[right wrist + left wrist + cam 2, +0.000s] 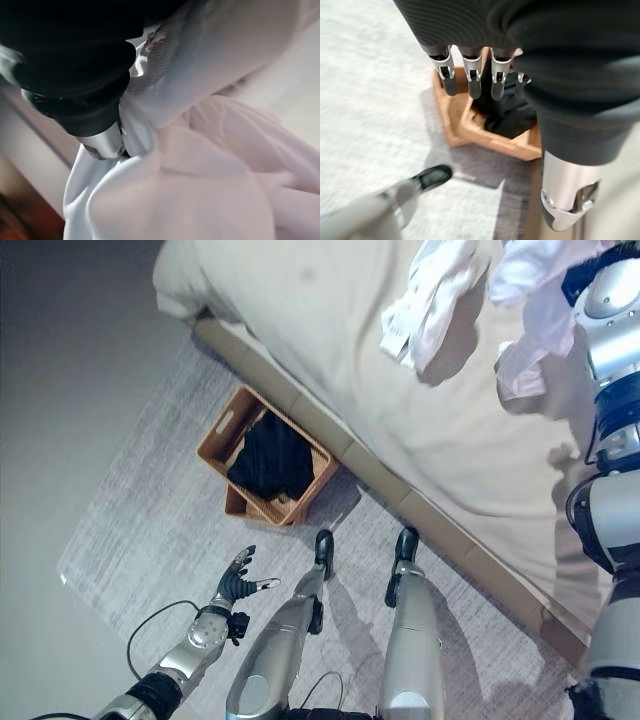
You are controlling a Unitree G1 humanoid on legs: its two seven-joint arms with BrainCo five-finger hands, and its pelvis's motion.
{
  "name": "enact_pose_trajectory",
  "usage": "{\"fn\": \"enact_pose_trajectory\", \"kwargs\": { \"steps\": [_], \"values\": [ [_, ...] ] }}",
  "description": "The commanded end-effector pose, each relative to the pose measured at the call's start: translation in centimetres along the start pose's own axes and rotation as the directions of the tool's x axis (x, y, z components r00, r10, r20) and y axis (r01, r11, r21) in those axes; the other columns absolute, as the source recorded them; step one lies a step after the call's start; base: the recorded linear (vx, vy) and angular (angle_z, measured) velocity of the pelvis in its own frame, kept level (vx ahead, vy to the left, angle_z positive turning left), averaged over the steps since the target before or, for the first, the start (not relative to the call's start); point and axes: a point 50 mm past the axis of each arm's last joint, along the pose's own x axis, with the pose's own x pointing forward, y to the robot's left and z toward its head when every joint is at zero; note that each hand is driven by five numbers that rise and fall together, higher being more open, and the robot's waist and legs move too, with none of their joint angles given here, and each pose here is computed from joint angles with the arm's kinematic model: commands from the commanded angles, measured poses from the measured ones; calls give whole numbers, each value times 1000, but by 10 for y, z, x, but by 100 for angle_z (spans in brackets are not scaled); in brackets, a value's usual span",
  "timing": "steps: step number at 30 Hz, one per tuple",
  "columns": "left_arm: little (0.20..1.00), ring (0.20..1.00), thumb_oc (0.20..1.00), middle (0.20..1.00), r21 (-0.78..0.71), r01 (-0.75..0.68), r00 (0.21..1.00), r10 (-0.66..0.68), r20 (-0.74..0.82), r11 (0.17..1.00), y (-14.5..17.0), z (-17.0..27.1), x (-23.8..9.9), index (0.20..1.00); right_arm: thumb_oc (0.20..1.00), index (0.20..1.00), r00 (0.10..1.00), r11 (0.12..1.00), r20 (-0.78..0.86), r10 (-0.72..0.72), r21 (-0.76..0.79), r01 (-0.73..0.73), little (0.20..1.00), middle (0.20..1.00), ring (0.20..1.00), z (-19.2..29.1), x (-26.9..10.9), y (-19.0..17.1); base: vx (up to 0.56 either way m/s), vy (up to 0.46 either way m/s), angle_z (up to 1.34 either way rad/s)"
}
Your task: Pick up clothes into the bucket
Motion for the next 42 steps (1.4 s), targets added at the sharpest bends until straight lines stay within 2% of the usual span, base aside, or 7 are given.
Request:
{"fn": "enact_pose_trajectory", "kwargs": {
  "steps": [1,10,18,21,28,35,42],
  "values": [
    [1000,1000,1000,1000,42,-36,999,37,-36,998,18,-20,-13,1000,200,200,966,979,156,-205,52,199,200,200,200,27,13,-43,59,43,-11],
    [1000,1000,1000,1000,26,-32,999,33,-28,999,27,-21,-21,1000,200,200,935,974,278,-222,99,202,200,200,200,37,-7,-41,86,46,-20],
    [1000,1000,1000,1000,-65,74,973,-58,221,995,23,41,-17,1000,200,200,972,990,230,57,113,-85,200,200,200,10,-50,5,79,14,-17],
    [1000,1000,1000,1000,-111,121,927,-72,369,986,25,82,-15,1000,200,200,962,975,215,169,107,-195,200,200,200,-1,-70,19,45,3,-3],
    [1000,1000,1000,1000,-81,354,694,-204,690,932,12,191,-19,1000,200,200,863,846,199,465,187,-499,200,200,200,-16,-131,51,56,-4,-4],
    [1000,1000,1000,1000,106,532,505,-416,756,840,-18,240,-31,1000,200,200,727,687,308,613,245,-684,200,200,200,7,-154,69,11,-3,-3],
    [1000,1000,1000,1000,210,568,466,-521,715,796,-44,245,-29,1000,200,200,656,603,476,586,285,-745,200,200,200,47,-161,67,1,-1,-1]
  ]
}}
